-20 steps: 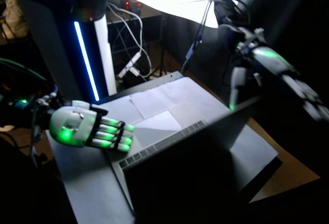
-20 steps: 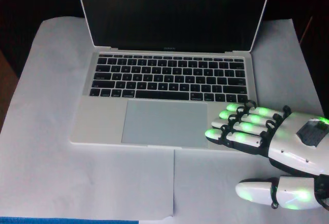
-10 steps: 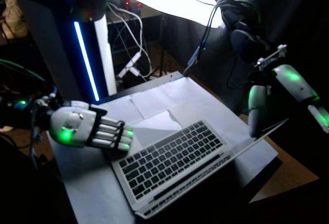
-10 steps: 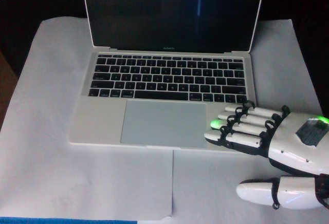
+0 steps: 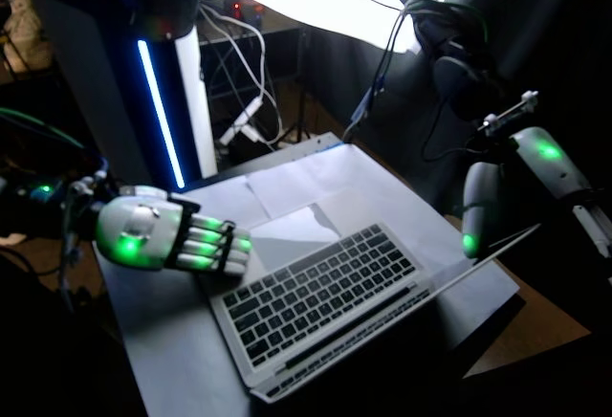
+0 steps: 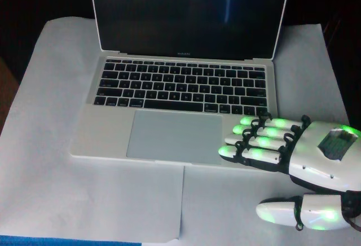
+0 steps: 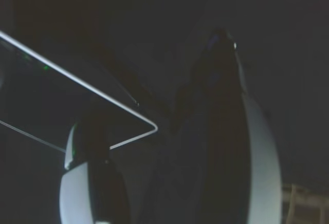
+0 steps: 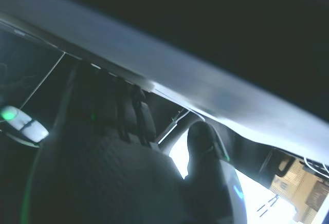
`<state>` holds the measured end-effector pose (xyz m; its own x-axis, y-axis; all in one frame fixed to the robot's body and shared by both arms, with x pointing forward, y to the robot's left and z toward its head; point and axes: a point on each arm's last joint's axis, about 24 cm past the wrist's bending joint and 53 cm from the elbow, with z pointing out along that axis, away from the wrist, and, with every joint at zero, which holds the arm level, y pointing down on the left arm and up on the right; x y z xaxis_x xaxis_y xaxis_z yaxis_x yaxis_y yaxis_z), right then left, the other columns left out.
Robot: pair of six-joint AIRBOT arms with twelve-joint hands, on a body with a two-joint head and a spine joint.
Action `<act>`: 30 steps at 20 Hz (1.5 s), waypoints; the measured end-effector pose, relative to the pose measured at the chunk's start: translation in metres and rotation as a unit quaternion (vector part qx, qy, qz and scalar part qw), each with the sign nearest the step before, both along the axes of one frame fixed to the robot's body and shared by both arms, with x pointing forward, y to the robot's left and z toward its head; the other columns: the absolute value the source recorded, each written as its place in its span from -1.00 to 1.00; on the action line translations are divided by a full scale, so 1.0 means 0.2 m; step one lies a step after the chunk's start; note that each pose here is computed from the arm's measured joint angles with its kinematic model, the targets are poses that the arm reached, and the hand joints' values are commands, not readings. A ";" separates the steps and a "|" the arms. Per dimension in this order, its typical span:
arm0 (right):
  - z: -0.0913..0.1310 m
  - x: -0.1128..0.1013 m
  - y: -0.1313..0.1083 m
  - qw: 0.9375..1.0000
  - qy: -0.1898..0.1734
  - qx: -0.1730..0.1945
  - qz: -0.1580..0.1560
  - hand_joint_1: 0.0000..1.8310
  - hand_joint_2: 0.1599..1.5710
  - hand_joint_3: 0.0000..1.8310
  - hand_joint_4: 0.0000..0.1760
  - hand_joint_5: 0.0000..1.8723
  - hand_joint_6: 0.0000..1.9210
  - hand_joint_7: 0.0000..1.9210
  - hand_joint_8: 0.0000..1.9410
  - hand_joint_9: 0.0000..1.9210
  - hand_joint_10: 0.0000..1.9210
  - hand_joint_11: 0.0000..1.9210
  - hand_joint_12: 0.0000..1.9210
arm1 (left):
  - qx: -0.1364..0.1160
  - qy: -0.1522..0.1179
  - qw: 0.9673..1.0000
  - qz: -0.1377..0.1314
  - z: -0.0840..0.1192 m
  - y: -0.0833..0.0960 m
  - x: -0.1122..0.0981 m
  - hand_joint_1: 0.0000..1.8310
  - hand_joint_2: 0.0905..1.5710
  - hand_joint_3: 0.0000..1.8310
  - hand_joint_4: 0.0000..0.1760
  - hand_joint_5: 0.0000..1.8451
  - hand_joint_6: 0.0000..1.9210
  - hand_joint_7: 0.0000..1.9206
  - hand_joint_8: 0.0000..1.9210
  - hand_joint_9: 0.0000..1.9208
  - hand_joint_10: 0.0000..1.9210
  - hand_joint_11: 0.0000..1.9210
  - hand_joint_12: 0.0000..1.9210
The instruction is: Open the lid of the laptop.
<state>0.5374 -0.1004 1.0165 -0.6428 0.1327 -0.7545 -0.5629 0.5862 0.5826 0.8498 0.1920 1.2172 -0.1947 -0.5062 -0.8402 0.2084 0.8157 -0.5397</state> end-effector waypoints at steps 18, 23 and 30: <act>-0.01 0.00 0.00 1.000 0.003 -0.001 0.000 -1.00 0.69 -1.00 -1.00 -0.83 -1.00 -0.84 -1.00 -0.87 -1.00 -0.90 -0.99 | 0.025 -0.195 0.977 -0.078 0.49 -0.06 -0.53 -0.26 0.18 -1.00 0.45 -1.00 -1.00 -1.00 -1.00 -1.00 -1.00 -1.00 -1.00; 0.00 0.00 0.00 1.000 0.003 0.000 -0.002 -1.00 0.64 -1.00 -1.00 -0.84 -1.00 -0.85 -1.00 -0.87 -1.00 -0.86 -0.97 | -0.034 -0.173 0.977 -0.119 0.33 -0.05 -0.69 -0.44 0.14 -1.00 0.55 -1.00 -1.00 -1.00 -1.00 -1.00 -1.00 -1.00 -1.00; 0.04 0.02 -0.01 1.000 -0.011 -0.006 0.002 -1.00 0.63 -1.00 -1.00 -0.85 -0.99 -0.83 -0.99 -0.86 -0.99 -0.88 -0.98 | -0.035 -0.166 0.977 -0.132 0.21 -0.01 -0.88 -0.32 0.17 -1.00 -0.28 -1.00 -1.00 -1.00 -1.00 -1.00 -1.00 -1.00 -1.00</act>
<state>0.5413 -0.1034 1.0242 -0.6266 0.1216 -0.7698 -0.5778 0.5903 0.5636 0.6741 0.1910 1.2597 -0.0497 -0.5337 -0.8442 0.5791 0.6733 -0.4597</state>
